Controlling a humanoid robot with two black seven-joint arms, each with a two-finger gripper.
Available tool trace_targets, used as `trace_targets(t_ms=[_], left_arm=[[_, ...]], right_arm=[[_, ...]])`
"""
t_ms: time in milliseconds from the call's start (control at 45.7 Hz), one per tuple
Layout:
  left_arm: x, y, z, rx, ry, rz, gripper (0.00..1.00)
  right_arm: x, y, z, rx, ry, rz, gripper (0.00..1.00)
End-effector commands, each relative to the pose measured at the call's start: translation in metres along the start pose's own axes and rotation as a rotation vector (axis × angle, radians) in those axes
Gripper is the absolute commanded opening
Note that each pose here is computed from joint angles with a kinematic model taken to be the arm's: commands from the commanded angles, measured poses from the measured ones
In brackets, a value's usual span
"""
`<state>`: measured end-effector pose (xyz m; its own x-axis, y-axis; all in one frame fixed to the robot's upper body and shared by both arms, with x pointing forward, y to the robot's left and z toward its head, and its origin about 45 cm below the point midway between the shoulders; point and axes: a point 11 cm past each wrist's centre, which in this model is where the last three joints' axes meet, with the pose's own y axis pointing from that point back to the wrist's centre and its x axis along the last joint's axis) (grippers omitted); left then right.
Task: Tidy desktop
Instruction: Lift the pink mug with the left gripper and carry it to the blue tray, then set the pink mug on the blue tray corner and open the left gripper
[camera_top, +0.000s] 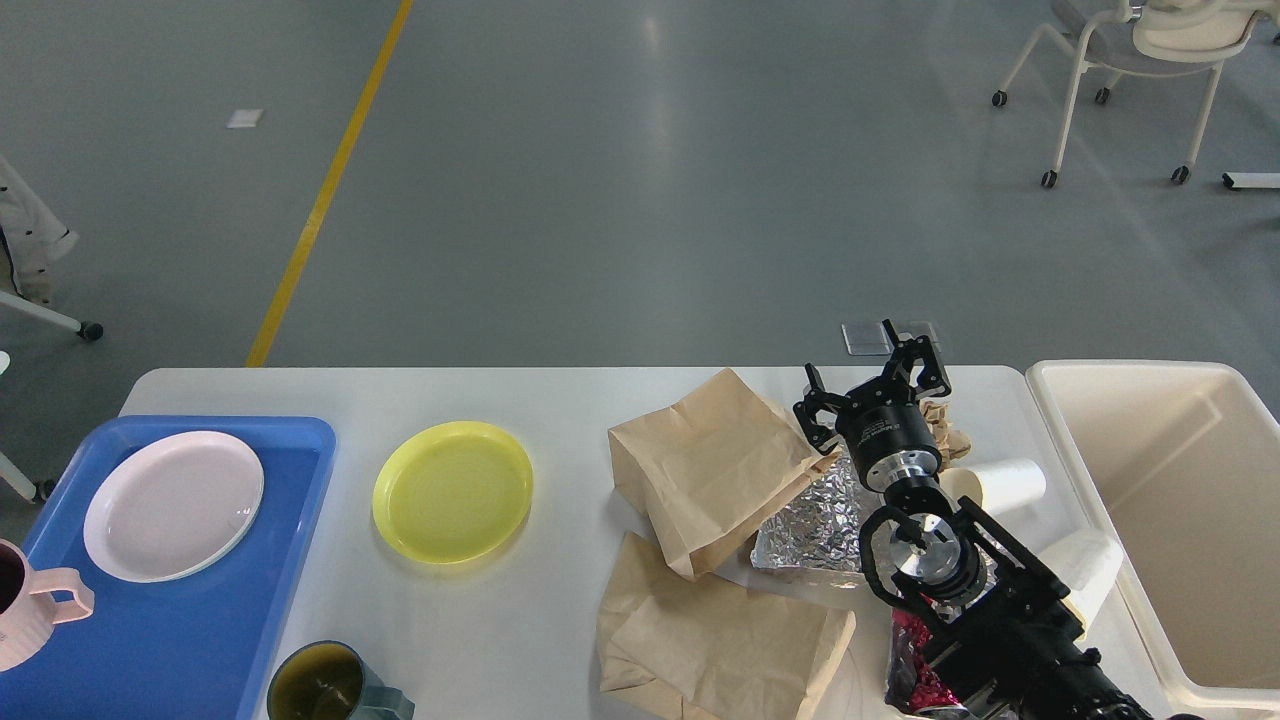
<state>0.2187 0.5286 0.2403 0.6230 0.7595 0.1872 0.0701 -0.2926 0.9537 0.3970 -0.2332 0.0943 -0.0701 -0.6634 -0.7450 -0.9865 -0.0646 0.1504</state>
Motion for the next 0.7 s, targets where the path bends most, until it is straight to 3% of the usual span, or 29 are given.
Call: trace_targets(t_ms=[0,350,679], left_arm=[[-0.001,-0.027,-0.014,0.066,0.077,0.096,0.0],[-0.01,-0.074,-0.007,0.094,0.134,0.157,0.0],[-0.018,-0.094,-0.008,0.109,0.147,0.158,0.01]], right_arm=[[0.0,0.0,0.0,0.0,0.0,0.0,1.0],[0.0,0.0,0.0,0.0,0.0,0.0,1.0],[0.0,0.0,0.0,0.0,0.0,0.0,1.0]])
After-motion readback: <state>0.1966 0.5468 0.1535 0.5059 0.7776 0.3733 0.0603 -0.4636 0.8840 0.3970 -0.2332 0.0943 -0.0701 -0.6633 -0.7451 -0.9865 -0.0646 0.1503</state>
